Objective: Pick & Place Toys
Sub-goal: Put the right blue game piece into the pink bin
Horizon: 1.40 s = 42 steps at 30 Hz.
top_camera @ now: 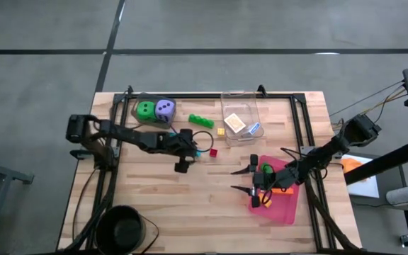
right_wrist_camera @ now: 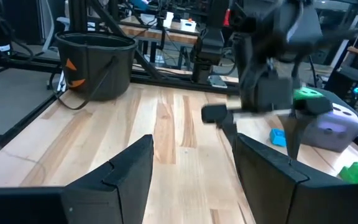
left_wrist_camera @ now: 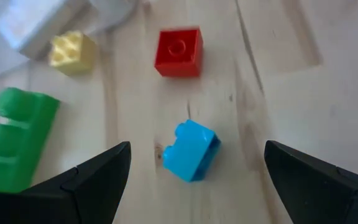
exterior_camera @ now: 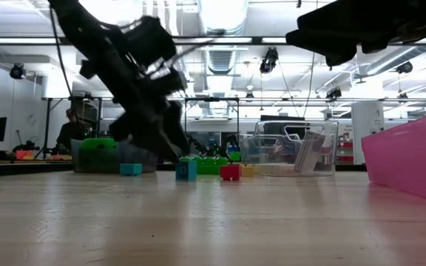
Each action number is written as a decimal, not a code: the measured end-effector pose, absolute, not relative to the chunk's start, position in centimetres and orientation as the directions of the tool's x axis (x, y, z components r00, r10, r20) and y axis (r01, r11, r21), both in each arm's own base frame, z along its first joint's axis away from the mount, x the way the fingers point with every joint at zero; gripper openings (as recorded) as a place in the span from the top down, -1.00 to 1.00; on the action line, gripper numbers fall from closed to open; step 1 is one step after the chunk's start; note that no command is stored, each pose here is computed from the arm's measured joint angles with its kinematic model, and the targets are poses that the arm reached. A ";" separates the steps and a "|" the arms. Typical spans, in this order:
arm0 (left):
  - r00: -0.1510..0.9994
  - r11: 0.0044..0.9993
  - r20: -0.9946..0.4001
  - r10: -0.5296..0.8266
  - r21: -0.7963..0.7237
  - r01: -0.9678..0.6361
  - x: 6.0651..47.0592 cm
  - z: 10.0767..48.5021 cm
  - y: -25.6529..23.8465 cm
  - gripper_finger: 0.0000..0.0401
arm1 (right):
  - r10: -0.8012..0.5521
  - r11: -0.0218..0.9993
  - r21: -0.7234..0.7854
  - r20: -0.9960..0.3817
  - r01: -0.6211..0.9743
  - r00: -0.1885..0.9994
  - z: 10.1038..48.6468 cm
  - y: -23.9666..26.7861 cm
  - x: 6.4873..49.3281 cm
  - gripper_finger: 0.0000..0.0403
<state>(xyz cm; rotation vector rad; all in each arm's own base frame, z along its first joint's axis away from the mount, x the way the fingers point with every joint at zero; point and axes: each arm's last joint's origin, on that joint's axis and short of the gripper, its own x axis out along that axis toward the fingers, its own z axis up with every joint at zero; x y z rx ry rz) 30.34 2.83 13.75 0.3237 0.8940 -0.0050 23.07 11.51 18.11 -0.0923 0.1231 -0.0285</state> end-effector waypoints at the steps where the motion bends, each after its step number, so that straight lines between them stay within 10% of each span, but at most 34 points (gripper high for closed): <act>1: 0.619 0.949 -0.775 0.130 0.278 0.148 30.7 13.4 2.9 -0.84 | -0.034 0.995 -0.094 -0.122 0.023 0.992 18.1 11.5 23.1 -0.07; 13: 0.524 0.947 -0.834 0.170 0.285 0.146 32.8 12.8 3.9 -0.67 | -0.034 0.995 -0.093 -0.129 0.022 0.991 18.0 11.5 23.0 -0.07; 30: 0.503 0.950 -0.849 0.161 0.271 0.153 32.5 12.5 3.9 0.68 | -0.035 0.996 -0.082 -0.134 0.024 0.990 18.0 11.5 23.0 -0.07; 42: 0.507 0.967 -0.850 0.144 0.230 0.110 32.5 12.6 3.6 0.69 | -0.106 0.994 -0.052 -0.157 0.099 0.982 17.3 11.0 23.4 -0.07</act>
